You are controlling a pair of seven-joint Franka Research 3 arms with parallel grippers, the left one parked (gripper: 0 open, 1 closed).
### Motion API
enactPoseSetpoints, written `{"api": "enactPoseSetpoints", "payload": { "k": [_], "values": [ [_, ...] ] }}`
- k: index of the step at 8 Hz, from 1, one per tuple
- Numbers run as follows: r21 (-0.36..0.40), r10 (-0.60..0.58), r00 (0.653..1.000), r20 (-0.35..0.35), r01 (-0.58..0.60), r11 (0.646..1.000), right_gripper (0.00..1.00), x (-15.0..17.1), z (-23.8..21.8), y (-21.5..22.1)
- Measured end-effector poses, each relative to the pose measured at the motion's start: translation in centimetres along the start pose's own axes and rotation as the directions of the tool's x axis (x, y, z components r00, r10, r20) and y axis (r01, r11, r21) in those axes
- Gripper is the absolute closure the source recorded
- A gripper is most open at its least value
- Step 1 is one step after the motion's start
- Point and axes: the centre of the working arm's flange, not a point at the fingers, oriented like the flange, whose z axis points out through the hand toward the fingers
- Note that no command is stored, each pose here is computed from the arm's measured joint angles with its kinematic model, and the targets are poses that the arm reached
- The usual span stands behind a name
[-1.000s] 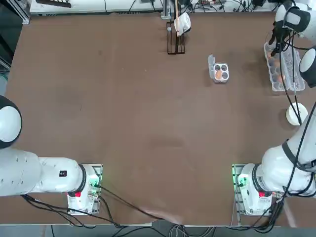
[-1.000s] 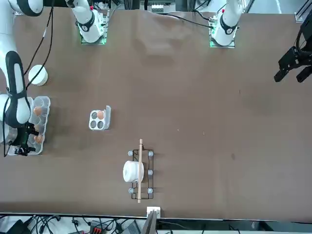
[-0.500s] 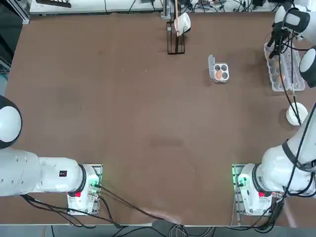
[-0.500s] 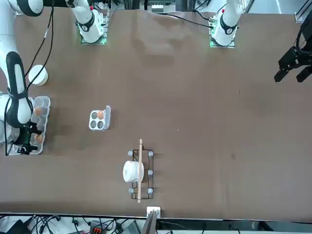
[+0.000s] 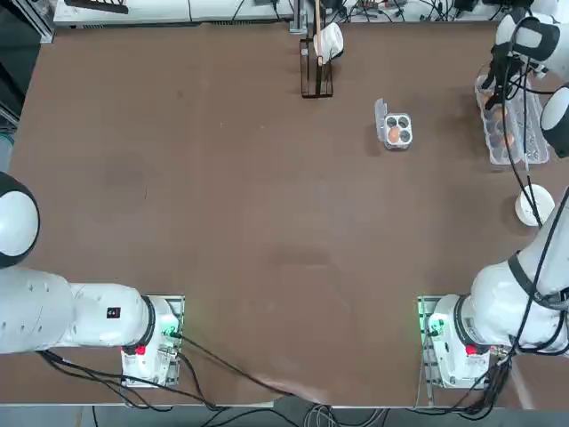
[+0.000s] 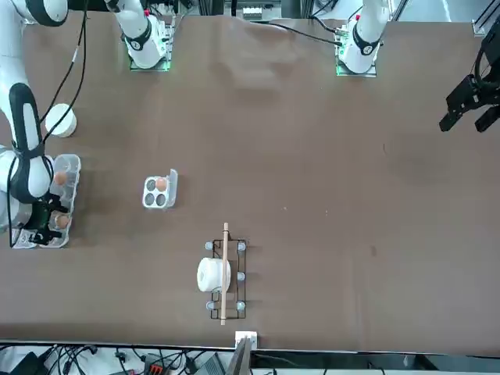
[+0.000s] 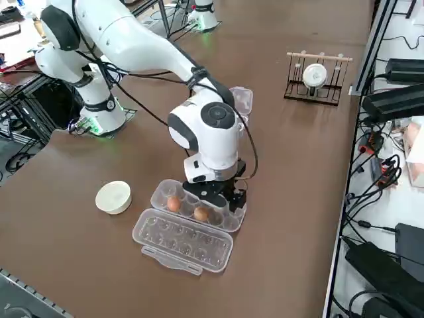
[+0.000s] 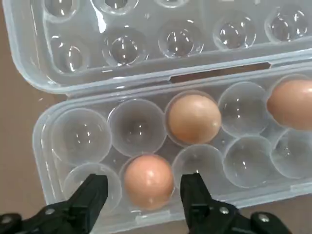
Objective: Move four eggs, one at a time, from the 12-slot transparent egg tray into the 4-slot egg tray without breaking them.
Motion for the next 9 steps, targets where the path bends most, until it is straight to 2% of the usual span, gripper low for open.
{"api": "enactPoseSetpoints", "payload": {
  "k": [2, 7, 9],
  "values": [
    [0.000, 0.005, 1.000, 0.000, -0.005, 1.000, 0.08, 0.33, 0.02, 0.08],
    [-0.005, 0.014, 1.000, 0.004, -0.014, 1.000, 0.16, 0.32, 0.31, 0.24],
    [-0.002, 0.019, 1.000, 0.005, -0.019, 1.000, 0.27, 0.27, 0.23, 0.19]
  ]
}}
